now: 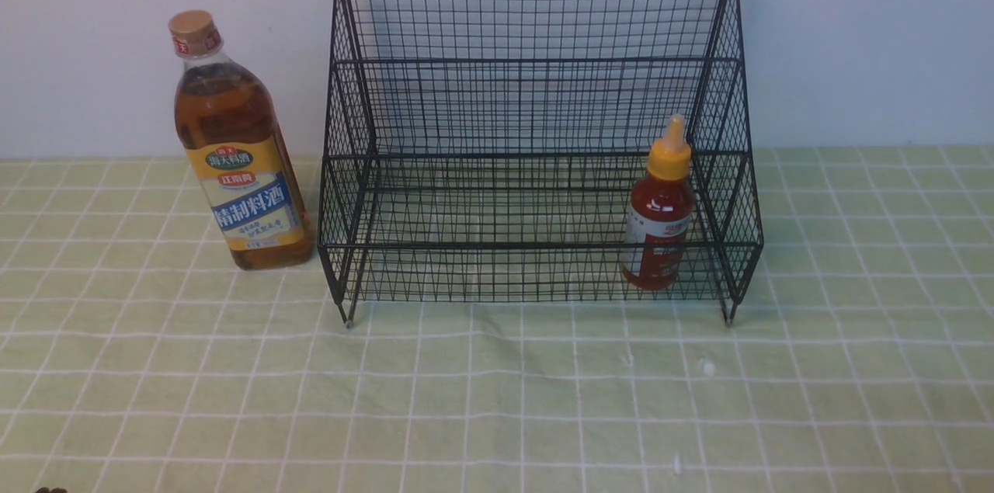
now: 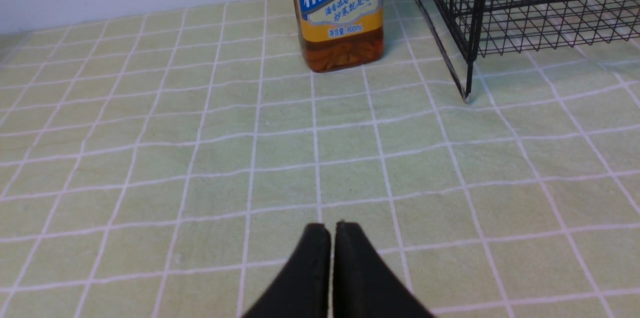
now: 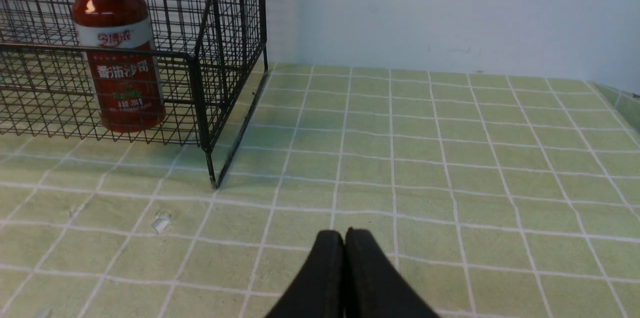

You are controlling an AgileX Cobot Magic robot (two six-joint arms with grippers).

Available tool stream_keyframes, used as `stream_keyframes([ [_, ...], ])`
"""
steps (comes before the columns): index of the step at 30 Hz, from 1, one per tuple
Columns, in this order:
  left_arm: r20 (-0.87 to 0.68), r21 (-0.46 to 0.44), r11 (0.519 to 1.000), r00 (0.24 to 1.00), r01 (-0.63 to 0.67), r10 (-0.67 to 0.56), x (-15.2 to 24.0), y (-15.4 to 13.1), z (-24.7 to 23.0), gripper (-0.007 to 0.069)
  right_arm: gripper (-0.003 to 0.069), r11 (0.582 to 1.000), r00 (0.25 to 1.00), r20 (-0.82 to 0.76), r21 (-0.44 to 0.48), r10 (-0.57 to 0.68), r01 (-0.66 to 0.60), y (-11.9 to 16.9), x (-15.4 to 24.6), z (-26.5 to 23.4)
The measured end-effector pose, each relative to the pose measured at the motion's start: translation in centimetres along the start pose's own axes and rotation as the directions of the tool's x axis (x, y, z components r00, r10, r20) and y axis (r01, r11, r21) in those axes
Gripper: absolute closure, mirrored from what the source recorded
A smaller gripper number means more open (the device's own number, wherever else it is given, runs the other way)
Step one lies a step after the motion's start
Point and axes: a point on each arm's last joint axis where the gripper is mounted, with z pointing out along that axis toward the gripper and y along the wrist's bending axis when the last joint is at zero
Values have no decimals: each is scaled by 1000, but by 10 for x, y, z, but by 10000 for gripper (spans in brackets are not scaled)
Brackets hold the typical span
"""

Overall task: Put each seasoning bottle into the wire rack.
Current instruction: Use the left arm to grab the condiment bottle closest to it

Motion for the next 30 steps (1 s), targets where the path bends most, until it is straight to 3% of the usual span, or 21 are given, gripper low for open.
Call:
stream_keyframes([
  [30, 0, 0, 1000, 1000, 0, 0, 0, 0, 0, 631, 673, 1000, 1000, -1, 9, 4, -4, 0, 0, 0],
])
